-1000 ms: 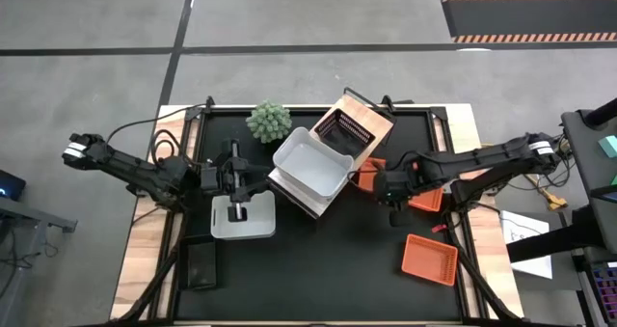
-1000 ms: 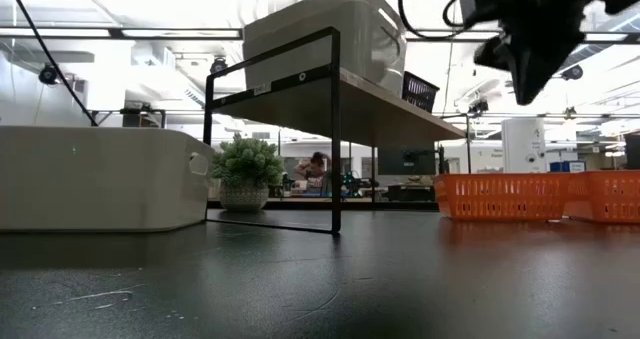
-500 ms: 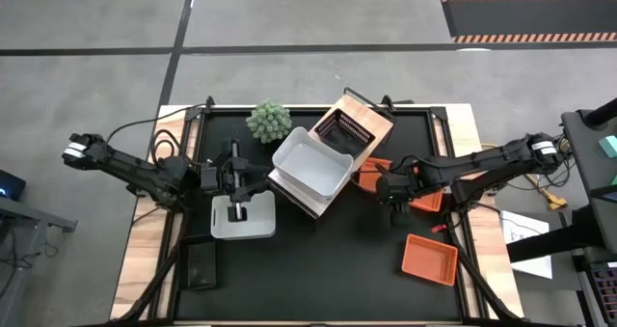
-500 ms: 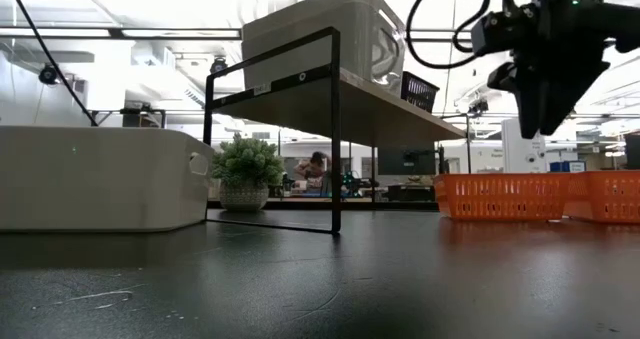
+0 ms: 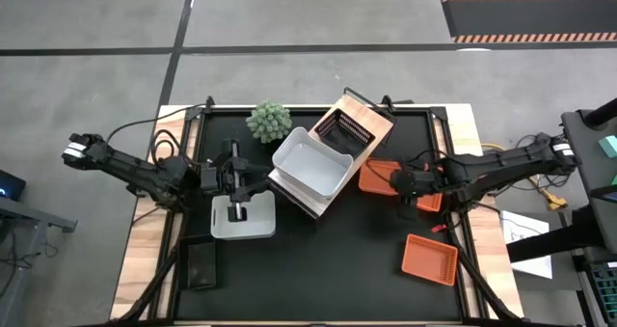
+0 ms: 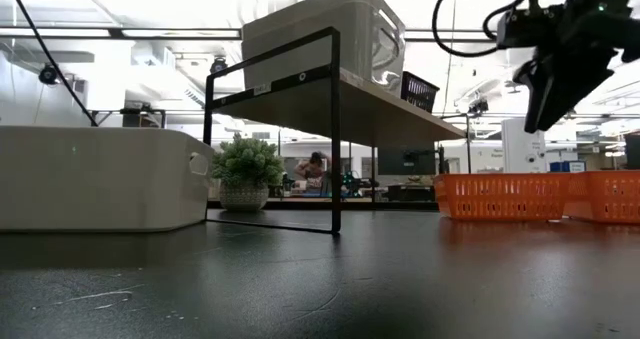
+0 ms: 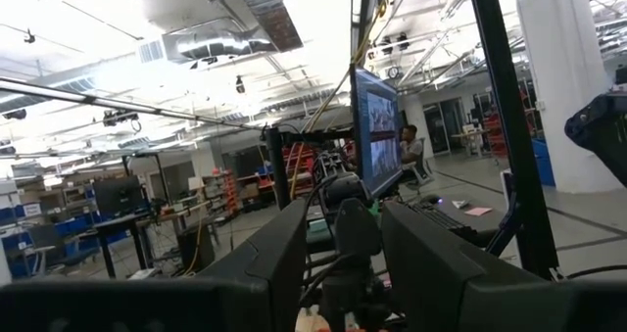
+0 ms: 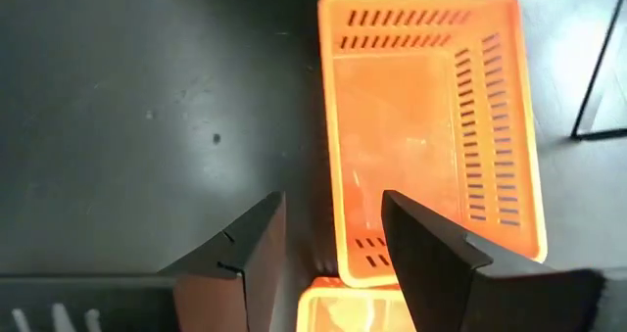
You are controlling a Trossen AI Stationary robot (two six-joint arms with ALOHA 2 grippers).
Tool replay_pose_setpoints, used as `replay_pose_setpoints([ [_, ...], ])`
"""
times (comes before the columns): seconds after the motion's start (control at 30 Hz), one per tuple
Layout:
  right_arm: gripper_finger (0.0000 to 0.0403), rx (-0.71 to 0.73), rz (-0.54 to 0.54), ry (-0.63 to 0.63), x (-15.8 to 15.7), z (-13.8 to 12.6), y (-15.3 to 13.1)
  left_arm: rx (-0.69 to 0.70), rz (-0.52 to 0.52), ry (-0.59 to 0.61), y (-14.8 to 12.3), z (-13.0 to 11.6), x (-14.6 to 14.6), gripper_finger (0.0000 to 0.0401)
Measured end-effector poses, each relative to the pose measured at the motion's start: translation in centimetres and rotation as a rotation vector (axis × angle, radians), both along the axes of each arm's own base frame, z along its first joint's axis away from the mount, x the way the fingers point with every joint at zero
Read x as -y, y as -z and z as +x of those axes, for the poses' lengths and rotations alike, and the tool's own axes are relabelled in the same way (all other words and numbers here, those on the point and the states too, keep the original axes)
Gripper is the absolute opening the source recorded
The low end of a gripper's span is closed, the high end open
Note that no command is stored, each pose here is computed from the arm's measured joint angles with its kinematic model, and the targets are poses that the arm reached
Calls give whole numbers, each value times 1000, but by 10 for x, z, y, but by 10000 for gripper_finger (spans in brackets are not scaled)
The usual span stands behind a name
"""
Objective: Stack baskets on shelf by color
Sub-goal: Put the top left orange bin on the shelf
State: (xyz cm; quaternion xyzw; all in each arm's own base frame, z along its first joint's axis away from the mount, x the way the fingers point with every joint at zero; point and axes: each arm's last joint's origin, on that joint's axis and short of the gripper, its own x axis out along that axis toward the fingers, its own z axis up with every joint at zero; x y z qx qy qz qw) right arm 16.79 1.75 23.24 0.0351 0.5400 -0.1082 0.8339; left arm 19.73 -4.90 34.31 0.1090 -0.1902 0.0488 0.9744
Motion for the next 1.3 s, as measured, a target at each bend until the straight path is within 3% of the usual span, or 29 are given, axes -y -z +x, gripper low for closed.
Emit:
replay_pose_setpoints([
  [0.33,164,48,22,84,0,3,34,0,-2,-5,0,0,0,121],
  [0.73,145,0,2,171,0,10,54,-1,0,-8,0,0,0,121],
  [1.03,99,-44,-11,161,0,15,63,-2,1,-8,0,0,0,121],
  [1.3,25,-65,-17,154,-1,17,67,-1,1,-8,0,0,0,121],
])
